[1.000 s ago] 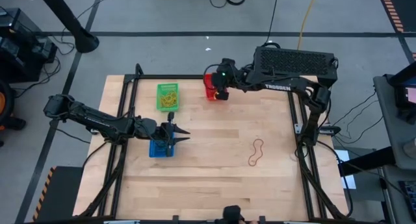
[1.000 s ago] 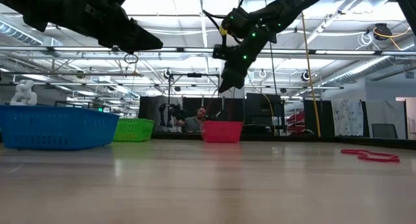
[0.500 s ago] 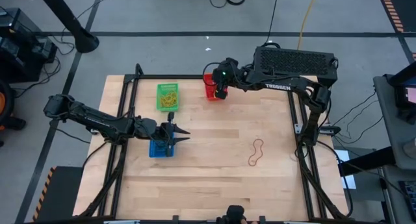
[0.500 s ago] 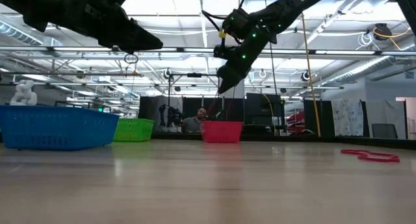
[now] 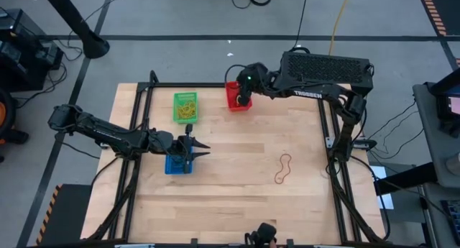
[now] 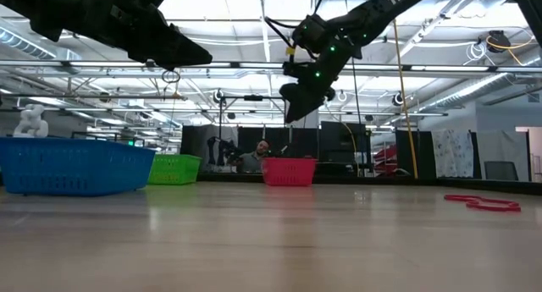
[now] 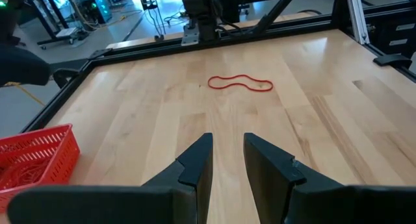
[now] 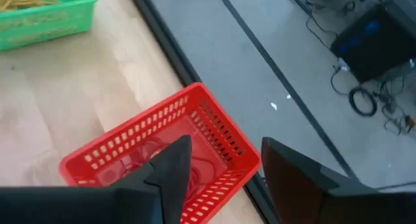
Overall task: Sort rubber bands into baskets
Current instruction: Put the red rubber band into the red bin
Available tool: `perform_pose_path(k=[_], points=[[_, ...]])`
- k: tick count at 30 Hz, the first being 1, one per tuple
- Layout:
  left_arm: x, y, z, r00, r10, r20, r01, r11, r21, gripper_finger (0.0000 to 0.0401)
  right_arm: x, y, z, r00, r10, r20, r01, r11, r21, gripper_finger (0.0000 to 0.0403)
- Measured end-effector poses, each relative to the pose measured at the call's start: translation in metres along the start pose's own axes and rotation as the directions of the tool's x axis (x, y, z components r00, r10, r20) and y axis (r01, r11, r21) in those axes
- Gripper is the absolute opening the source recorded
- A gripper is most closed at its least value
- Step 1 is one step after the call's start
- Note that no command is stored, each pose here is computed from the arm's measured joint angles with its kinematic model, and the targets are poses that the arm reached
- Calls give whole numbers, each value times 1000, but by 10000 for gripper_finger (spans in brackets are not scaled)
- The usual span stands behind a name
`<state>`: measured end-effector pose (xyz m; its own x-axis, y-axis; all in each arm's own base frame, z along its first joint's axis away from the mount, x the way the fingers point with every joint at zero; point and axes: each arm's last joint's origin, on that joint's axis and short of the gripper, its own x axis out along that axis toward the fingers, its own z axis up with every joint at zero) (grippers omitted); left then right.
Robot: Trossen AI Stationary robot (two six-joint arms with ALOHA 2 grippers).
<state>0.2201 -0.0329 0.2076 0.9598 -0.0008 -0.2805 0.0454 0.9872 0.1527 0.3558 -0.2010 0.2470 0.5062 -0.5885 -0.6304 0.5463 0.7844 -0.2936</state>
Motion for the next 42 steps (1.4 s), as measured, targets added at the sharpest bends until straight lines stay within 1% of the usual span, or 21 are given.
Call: perform_pose_path(k=[2,5,7,9,11,13,15,17,21,22,24,27,31,34,36,39,40,42], points=[[0,0,0,1000,0,0,0,1000,0,95,1,-3,0,1000,-5,-2,5,1000,20,183],[0,0,0,1000,0,0,0,1000,0,95,1,-4,-2,1000,-6,-18,6,1000,19,185],[0,0,0,1000,0,0,0,1000,0,95,1,-2,-6,998,2,-56,-2,1000,7,182],[0,0,0,1000,0,0,0,1000,0,95,-1,2,-12,992,20,-121,-22,1000,-17,179],[0,0,0,1000,0,0,0,1000,0,95,-3,7,-19,979,71,-192,-79,996,-35,176],[0,0,0,1000,0,0,0,1000,0,95,-6,14,-25,957,145,-251,-156,987,-28,172],[0,0,0,1000,0,0,0,1000,0,95,-12,22,-29,927,227,-297,-239,971,-4,170],[0,0,0,1000,0,0,0,1000,0,95,-19,30,-31,898,289,-333,-303,953,11,168],[0,0,0,1000,0,3,0,1000,-1,95,-34,46,-38,850,303,-431,-348,937,-29,163],[0,0,0,1000,0,3,0,1000,-1,95,-37,49,-41,833,305,-461,-361,932,-36,161],[0,0,1,1000,1,7,-1,1000,-2,95,-46,56,-49,778,302,-551,-384,923,-37,158],[0,0,1,1000,1,7,-1,1000,-3,95,-60,70,-61,666,344,-663,-452,892,9,155],[0,0,1,1000,1,8,-1,1000,-3,95,-76,100,-82,534,403,-744,-527,846,81,155],[0,0,1,1000,1,7,-1,1000,-3,95,-89,124,-101,455,414,-788,-581,809,89,155],[0,0,1,1000,1,7,-1,1000,-3,95,-97,139,-116,416,389,-822,-610,790,66,155],[0,0,1,1000,1,7,-1,1000,-3,95,-110,158,-139,379,335,-863,-646,764,13,155],[0,0,1,1000,1,8,-1,1000,-3,95,-113,163,-147,371,317,-873,-661,751,-8,155],[0,0,1,1000,1,7,-1,1000,-3,95,-119,172,-160,374,291,-881,-695,717,-58,155]])
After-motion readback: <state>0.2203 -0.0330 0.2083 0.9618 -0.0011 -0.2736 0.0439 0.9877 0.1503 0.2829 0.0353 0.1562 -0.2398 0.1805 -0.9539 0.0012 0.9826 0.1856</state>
